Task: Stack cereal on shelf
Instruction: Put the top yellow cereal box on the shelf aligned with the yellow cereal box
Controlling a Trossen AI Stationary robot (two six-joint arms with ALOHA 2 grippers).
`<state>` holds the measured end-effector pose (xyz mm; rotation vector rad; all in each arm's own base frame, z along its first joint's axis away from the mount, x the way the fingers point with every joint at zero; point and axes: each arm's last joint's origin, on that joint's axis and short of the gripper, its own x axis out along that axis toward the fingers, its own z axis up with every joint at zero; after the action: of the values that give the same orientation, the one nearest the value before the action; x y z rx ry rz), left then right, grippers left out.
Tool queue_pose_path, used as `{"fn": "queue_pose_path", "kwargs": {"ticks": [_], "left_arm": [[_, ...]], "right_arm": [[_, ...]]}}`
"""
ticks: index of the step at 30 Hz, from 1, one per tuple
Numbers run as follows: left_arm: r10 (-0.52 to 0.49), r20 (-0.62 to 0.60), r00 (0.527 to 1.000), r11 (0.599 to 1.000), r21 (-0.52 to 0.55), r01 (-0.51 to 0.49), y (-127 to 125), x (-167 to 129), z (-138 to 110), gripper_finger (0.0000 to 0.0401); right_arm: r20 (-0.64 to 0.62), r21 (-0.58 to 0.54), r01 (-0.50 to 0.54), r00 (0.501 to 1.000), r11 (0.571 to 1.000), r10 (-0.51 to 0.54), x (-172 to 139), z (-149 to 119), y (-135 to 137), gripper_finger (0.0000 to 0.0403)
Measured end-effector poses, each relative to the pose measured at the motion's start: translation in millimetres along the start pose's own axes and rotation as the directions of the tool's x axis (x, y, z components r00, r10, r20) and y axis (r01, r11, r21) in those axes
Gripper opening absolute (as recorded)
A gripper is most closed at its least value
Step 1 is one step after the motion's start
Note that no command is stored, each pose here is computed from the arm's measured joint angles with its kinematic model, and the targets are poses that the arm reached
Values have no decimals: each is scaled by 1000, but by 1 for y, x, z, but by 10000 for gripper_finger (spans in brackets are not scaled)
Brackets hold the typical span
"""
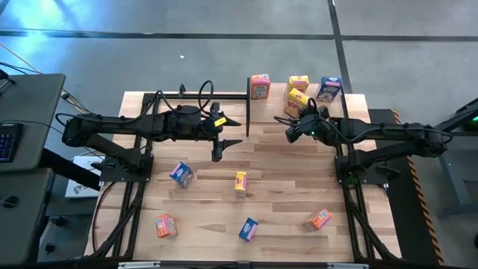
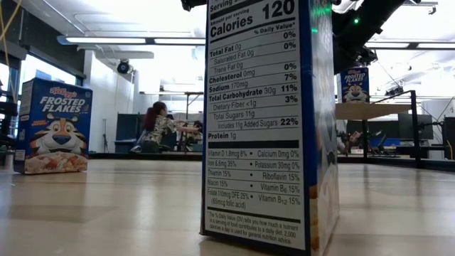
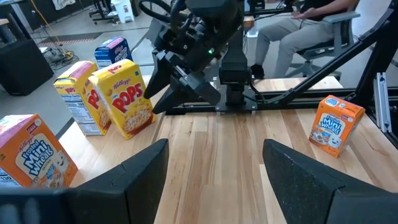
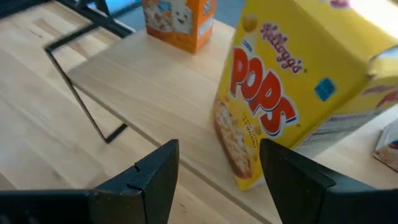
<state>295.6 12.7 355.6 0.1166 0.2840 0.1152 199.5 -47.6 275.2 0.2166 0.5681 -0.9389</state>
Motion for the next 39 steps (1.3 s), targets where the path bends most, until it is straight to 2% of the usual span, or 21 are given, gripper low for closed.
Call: {"fn": "queue_pose_path", "kwargs": {"ticks": [7,29,35,39], "left_arm": [[0,0,1000,1000,0,0,0,0,0,252],[0,0,1000,1000,0,0,0,0,0,252],[0,0,1000,1000,0,0,0,0,0,252],[0,0,1000,1000,0,0,0,0,0,252]], "right_arm": [[-51,8,-9,999,1000,10,1,-3,-3,217],[-58,28,129,990,991,-127,4,-6,-13,217],[-64,33,128,990,991,-125,5,-6,-14,217],[-90,38,82,993,996,-78,5,-6,-13,217]]}}
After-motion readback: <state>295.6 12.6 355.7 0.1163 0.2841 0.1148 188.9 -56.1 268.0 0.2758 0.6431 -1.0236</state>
